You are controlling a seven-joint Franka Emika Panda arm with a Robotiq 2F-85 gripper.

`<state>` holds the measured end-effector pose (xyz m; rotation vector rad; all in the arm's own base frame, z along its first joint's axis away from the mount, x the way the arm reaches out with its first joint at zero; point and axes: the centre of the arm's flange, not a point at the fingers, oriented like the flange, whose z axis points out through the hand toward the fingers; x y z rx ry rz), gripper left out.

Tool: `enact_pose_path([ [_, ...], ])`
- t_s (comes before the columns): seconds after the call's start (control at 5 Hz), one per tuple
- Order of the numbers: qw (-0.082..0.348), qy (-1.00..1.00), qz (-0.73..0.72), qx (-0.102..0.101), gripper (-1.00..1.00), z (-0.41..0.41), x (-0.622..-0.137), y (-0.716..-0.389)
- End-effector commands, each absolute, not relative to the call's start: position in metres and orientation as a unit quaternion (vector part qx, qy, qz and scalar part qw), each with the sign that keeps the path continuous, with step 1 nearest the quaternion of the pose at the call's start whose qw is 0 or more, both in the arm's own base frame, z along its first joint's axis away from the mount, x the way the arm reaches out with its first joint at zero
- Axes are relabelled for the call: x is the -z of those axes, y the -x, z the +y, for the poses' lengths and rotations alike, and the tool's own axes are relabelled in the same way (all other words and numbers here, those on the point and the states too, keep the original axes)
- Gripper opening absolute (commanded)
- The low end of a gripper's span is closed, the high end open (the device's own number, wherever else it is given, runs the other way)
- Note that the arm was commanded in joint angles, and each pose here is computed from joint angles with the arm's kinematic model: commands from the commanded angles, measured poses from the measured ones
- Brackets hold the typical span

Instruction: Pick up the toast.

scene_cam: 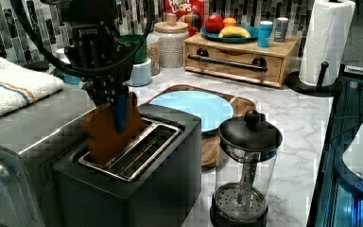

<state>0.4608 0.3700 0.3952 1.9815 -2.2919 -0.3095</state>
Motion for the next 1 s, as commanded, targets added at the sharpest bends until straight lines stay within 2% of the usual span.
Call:
enact_pose_path([
  [0.2,0.010,-0.708,-0.701,0.082,-1.00,0.451,-0.475,-0.393],
  [0.6,-0.056,-0.719,-0.688,0.079,-1.00,0.416,-0.543,-0.419],
  [1.0,-0.062,-0.714,-0.692,0.081,-1.00,0.352,-0.567,-0.452],
])
